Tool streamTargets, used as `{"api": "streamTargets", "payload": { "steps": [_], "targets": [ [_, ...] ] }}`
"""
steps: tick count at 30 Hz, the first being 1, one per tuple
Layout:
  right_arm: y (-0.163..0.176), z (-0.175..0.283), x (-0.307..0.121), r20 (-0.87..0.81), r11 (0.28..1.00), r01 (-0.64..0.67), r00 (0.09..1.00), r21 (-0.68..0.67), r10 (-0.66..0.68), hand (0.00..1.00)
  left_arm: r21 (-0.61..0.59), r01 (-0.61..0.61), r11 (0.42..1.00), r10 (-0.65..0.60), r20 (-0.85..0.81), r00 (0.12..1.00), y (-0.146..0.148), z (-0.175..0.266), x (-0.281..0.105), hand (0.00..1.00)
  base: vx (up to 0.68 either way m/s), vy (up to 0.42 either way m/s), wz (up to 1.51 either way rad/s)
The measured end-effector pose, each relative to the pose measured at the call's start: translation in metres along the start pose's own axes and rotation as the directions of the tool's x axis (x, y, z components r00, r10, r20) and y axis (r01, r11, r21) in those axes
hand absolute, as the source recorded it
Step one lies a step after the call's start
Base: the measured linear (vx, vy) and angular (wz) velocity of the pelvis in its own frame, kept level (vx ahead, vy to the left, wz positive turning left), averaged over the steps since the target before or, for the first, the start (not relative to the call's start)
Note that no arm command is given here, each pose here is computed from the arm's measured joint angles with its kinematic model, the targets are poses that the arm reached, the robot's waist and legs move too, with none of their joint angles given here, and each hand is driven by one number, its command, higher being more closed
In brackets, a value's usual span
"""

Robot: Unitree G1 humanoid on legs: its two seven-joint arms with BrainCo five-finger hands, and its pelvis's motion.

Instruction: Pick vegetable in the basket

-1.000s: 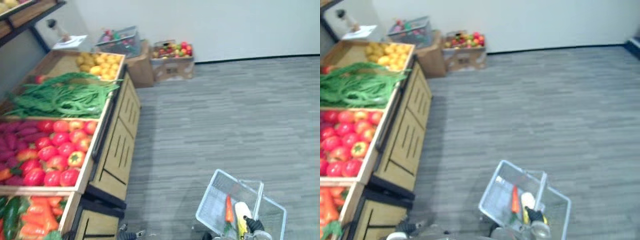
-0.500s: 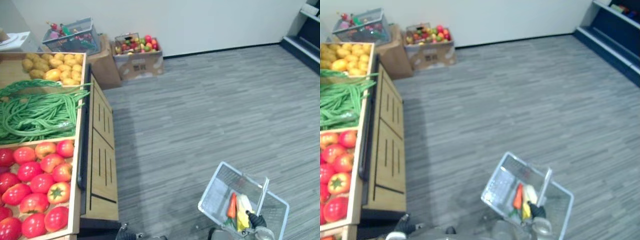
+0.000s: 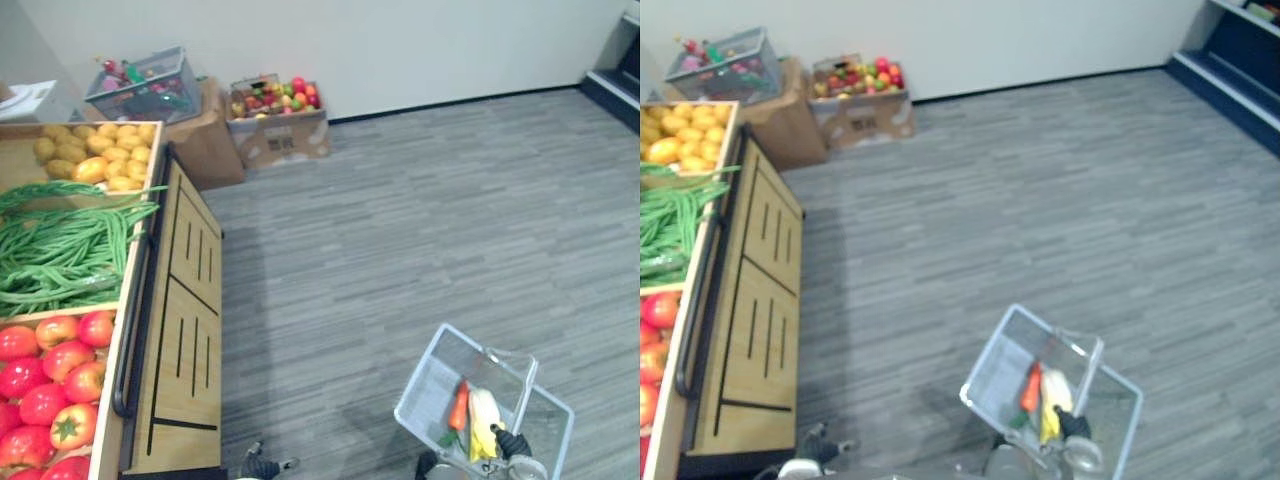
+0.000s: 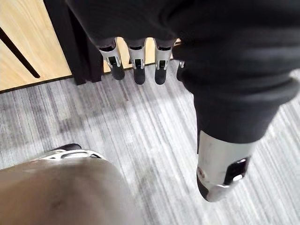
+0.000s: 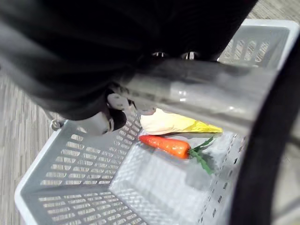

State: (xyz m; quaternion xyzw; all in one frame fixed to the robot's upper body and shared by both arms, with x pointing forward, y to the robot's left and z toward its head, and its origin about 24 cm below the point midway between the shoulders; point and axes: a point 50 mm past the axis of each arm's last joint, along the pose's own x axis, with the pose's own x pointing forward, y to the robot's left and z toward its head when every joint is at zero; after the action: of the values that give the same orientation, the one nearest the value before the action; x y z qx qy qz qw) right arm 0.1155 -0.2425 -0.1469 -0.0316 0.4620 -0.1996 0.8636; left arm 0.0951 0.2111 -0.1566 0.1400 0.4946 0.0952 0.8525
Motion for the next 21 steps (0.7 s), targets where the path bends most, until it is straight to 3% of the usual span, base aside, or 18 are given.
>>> {"api": "streamTargets", "payload": {
  "steps": [5,21],
  "targets": [
    [-0.003,-0.011,-0.002,-0.043,1.0,0.006,0.999,0.008,-0.006,1.0,-0.027,-0.019,0.999,0.019,-0.01,1.0,0.007,-0.002,0.0,0.0,0.09,-0.072,0.35],
    [0.0,-0.028,-0.007,-0.103,0.996,0.02,0.995,0.082,-0.011,1.0,-0.158,-0.014,0.987,-0.004,-0.117,0.993,0.002,-0.027,-0.006,0.0,0.01,0.088,0.04]
  ]
}}
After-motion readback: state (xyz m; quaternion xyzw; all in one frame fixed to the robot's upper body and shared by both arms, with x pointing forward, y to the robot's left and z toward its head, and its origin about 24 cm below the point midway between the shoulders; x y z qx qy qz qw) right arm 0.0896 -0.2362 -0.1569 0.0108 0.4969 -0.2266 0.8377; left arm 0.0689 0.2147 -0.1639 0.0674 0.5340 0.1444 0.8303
